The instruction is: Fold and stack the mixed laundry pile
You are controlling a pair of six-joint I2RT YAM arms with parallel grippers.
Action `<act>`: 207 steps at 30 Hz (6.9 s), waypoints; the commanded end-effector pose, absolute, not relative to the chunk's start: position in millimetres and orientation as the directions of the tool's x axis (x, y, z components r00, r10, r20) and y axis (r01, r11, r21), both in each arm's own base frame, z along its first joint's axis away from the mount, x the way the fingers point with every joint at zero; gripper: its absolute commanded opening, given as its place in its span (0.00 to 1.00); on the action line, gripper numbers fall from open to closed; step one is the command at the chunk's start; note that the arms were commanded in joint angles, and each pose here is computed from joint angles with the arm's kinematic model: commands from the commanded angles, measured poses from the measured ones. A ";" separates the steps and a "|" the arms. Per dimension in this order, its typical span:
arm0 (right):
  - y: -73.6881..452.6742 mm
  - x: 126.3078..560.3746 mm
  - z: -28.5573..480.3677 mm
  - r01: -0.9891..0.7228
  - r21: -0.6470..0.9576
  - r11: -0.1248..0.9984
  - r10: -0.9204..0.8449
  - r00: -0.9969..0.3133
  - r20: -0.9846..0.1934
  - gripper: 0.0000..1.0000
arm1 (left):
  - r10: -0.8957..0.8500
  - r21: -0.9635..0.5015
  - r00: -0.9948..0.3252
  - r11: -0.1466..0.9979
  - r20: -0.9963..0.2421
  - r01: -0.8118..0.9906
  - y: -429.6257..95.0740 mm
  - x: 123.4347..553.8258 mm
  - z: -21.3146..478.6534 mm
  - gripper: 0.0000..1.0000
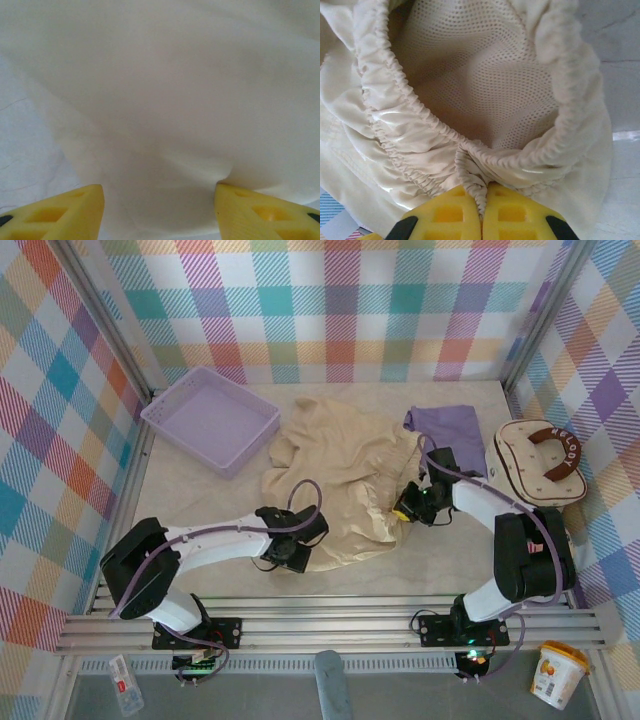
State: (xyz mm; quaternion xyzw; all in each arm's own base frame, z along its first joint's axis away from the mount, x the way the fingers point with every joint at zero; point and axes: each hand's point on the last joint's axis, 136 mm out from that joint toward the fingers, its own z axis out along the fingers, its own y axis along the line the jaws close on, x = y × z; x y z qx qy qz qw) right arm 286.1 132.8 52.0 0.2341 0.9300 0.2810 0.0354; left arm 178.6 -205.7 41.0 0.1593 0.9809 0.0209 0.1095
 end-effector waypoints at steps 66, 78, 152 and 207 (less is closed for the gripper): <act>106.3 300.5 183.0 0.345 0.761 0.549 0.521 -0.853 0.011 0.00 | 0.064 -0.161 -0.839 0.971 -0.540 0.178 -206.6 334.4 229.2 0.00; 97.7 293.4 123.9 0.479 0.680 0.554 0.577 -0.810 0.101 0.02 | 0.151 -0.079 -0.936 0.980 -0.317 0.184 -223.8 294.0 120.4 0.00; 127.3 502.7 37.1 0.305 0.351 0.885 0.392 -0.896 -0.210 0.36 | -0.092 -0.046 -0.972 0.995 -0.216 -0.084 -224.3 342.8 5.9 0.77; 88.2 321.5 33.3 0.375 0.409 0.832 0.463 -0.876 -0.138 0.27 | -0.007 -0.145 -0.990 0.989 -0.142 0.014 -195.1 175.7 24.0 0.73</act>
